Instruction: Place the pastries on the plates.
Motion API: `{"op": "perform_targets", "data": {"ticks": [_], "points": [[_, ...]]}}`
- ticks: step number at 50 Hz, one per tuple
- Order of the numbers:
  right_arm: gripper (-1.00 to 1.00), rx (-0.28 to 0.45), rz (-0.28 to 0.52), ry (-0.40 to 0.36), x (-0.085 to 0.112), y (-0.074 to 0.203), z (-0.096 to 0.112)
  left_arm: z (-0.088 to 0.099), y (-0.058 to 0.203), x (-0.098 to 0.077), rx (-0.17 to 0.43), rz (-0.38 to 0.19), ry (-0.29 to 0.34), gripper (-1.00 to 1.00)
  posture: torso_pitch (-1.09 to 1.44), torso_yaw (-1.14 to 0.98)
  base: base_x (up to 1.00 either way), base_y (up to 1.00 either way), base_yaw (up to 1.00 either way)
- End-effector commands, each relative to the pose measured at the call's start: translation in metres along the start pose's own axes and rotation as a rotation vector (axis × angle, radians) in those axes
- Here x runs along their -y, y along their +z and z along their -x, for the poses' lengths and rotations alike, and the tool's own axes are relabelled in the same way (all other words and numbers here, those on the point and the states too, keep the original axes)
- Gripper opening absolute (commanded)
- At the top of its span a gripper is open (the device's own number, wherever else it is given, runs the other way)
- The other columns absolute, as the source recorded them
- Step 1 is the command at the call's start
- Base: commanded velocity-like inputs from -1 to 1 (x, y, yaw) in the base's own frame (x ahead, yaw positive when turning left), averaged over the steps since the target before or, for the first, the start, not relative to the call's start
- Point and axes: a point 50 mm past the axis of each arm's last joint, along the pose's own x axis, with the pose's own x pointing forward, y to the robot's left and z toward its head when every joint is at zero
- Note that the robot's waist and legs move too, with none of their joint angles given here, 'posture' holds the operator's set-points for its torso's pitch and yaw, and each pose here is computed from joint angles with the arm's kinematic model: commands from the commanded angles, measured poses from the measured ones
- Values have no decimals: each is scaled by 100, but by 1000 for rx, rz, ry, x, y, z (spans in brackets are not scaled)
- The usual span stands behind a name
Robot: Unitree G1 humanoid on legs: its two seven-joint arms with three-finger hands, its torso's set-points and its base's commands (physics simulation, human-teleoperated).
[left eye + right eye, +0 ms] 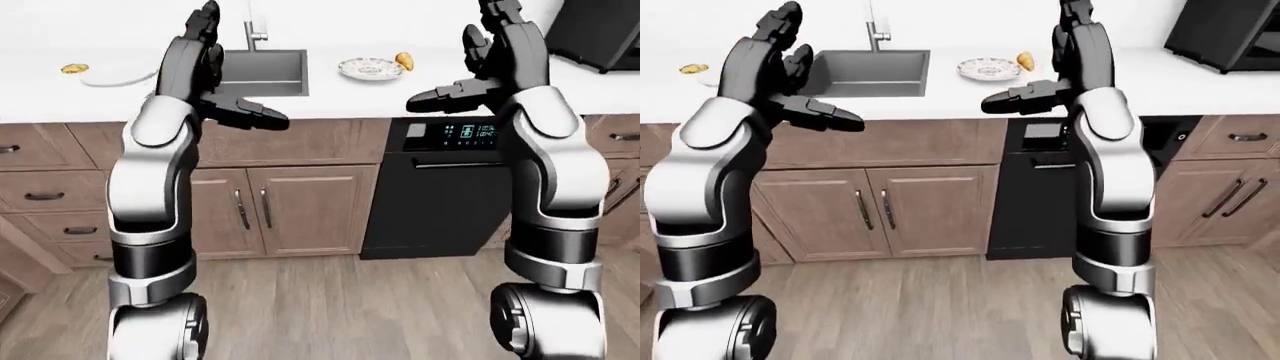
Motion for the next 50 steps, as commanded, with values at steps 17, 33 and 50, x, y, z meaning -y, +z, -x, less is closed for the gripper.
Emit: {"op": "perform_targets", "data": {"ticks": [17,33,50], "points": [[100,132,18,76,-19,50,-65,-55,43,-13,116,-27,25,100,0,0,55,-14,0],[100,134,14,57,-20,51,-63,-50,43,-17,118,-40,45,100,0,0,22,-7,0],[100,137,15,52,-18,53,-64,-46,45,-21,120,-54,52,100,0,0,0,-55,0]]}}
